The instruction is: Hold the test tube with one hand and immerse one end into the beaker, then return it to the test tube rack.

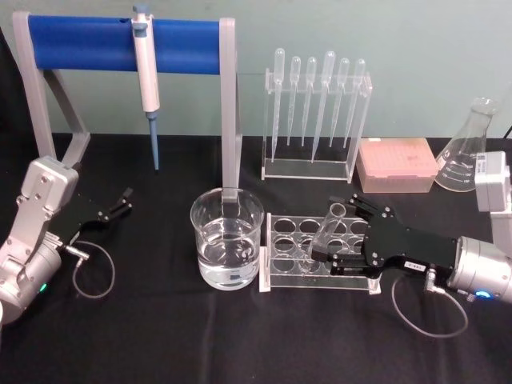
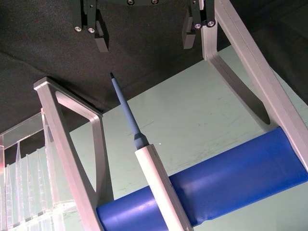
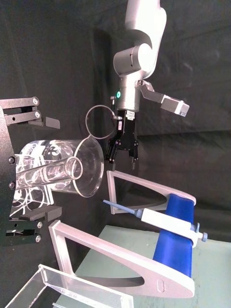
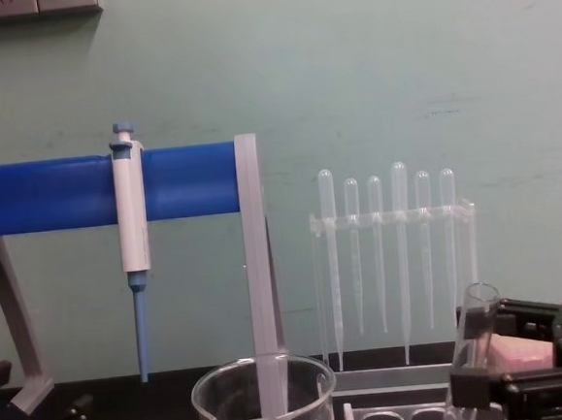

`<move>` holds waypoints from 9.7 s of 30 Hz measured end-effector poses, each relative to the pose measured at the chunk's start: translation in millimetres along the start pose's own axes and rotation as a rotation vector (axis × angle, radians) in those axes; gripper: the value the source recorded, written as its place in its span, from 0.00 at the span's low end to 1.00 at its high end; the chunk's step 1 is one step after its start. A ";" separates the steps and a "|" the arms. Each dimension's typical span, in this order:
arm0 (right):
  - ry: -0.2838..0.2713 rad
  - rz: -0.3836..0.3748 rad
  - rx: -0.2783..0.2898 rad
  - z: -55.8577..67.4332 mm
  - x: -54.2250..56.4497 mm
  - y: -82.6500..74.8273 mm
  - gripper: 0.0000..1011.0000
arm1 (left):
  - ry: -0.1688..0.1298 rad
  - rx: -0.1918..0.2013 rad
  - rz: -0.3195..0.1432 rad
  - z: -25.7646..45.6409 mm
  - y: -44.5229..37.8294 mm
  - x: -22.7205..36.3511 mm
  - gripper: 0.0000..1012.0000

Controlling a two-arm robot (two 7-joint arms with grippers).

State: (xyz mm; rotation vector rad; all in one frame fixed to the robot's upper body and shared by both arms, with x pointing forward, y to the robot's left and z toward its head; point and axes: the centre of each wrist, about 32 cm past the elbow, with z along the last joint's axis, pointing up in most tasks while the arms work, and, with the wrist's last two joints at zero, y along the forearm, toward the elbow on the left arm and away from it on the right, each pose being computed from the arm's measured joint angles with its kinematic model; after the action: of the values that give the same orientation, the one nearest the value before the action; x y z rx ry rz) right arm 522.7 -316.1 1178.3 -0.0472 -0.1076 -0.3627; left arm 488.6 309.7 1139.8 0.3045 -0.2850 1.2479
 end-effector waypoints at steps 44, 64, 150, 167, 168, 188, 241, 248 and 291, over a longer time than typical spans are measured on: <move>-0.003 -0.004 0.002 1.2 0.9 2.9 0.25 | 0.000 0.000 0.000 0.0 0.0 0.0 0.99; -0.045 -0.016 -0.011 16.2 7.3 3.4 0.25 | 0.000 0.000 0.000 0.0 0.0 0.0 0.99; -0.062 0.016 0.035 139.4 16.4 64.4 0.24 | 0.000 0.000 0.000 0.0 0.0 0.0 0.99; -0.074 0.011 0.042 139.9 14.8 59.6 0.24 | 0.000 0.000 0.000 0.0 0.0 0.0 0.99; -0.074 0.011 0.042 139.9 14.8 59.6 0.24 | 0.000 0.000 0.000 0.0 0.0 0.0 0.99; -0.073 0.011 0.041 139.9 15.3 59.7 0.24 | 0.000 0.000 0.000 0.0 0.0 0.0 0.99; -0.072 0.012 0.041 139.8 15.3 59.7 0.24 | 0.000 0.000 0.000 0.0 0.0 0.0 0.99; -0.072 0.012 0.041 139.8 15.3 59.7 0.24 | 0.000 0.000 0.000 0.0 0.0 0.0 0.99; -0.054 0.081 0.091 94.4 18.7 115.8 0.24 | 0.000 0.000 0.000 0.0 0.0 0.0 0.99</move>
State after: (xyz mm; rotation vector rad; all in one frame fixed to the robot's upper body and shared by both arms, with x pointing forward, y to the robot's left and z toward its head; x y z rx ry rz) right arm 572.3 -208.3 1271.0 0.0281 -0.1754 -0.2754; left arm 488.6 309.7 1139.8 0.3045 -0.2850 1.2479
